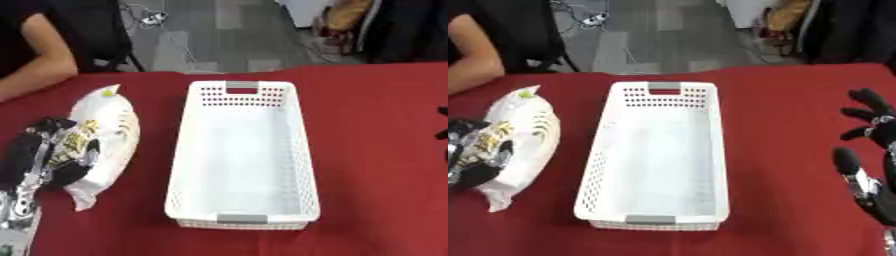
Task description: Pick up objects on the table and place them in the box.
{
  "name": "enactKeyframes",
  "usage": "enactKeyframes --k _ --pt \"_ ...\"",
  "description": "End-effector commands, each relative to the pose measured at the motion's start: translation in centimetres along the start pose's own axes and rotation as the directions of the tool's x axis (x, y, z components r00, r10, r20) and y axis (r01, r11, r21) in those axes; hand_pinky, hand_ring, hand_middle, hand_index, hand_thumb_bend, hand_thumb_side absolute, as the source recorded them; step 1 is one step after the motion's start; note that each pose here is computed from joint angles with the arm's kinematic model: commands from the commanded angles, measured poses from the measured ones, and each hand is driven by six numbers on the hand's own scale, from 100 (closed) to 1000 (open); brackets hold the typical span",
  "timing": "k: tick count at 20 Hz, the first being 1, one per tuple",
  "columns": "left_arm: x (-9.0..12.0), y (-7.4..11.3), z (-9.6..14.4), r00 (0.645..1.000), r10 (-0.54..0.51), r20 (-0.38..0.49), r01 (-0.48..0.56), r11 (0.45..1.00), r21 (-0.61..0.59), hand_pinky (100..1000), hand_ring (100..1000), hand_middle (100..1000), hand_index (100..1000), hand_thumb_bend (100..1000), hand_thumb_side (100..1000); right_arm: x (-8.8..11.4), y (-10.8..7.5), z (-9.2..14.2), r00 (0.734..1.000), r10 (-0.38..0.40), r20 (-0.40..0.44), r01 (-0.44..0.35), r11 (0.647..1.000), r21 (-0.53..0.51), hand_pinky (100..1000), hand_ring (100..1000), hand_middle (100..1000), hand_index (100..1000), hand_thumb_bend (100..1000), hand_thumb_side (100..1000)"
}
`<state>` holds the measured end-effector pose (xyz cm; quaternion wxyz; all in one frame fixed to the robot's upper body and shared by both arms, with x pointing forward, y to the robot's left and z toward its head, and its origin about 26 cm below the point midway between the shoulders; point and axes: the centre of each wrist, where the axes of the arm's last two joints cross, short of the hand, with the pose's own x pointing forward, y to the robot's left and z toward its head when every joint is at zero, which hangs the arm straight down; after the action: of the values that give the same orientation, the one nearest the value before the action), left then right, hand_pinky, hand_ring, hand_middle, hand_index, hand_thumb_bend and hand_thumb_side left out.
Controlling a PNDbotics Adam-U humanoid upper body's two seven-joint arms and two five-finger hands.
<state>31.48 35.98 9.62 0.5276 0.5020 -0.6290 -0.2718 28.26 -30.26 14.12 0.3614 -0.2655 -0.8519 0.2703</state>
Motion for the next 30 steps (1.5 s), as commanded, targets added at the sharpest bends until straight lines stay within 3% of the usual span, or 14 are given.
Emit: enactKeyframes --k 1,10,15,18,21,25,30 --pt "0.1 0.6 -0.3 1.000 -0.006 0.018 0.006 1.000 0.008 100 100 216 138 100 386 0.3 -0.5 -0.3 1.000 0.011 0.017 -0.011 1.000 -0.011 558 797 891 1000 556 935" --pt "0.3 1.1 -0.5 1.000 0.000 0.020 0.000 1.000 0.023 100 100 207 132 100 398 0.3 -0.5 -0.3 1.000 0.010 0.015 -0.010 1.000 -0.013 558 798 891 1000 543 939" --pt "1.0 2.6 -1.1 0.999 0.021 0.036 -0.024 0.995 0.097 100 100 203 132 100 407 0.3 -0.4 -0.3 1.000 0.010 0.014 -0.009 1.000 -0.013 558 797 891 1000 542 939" --pt "3.3 7.4 -2.6 0.991 0.074 0.112 -0.105 0.947 0.304 100 100 181 134 100 460 0.2 -0.4 -0.2 1.000 0.011 0.010 -0.011 1.000 -0.011 558 797 891 1000 537 940" --pt "5.9 11.0 -3.1 0.970 0.096 0.225 -0.182 0.898 0.401 100 100 165 133 100 473 0.1 -0.4 -0.1 1.000 0.012 0.009 -0.012 1.000 -0.007 558 798 891 1000 538 940" --pt "8.6 13.2 -3.3 0.928 0.078 0.365 -0.232 0.886 0.401 100 100 154 132 100 479 0.1 -0.4 -0.1 1.000 0.011 0.010 -0.010 1.000 -0.003 558 798 891 1000 537 940" --pt "10.9 14.2 -3.7 0.876 0.073 0.476 -0.270 0.892 0.362 100 100 140 131 100 482 0.1 -0.4 -0.1 1.000 0.008 0.012 -0.008 1.000 0.001 558 798 891 1000 537 939"
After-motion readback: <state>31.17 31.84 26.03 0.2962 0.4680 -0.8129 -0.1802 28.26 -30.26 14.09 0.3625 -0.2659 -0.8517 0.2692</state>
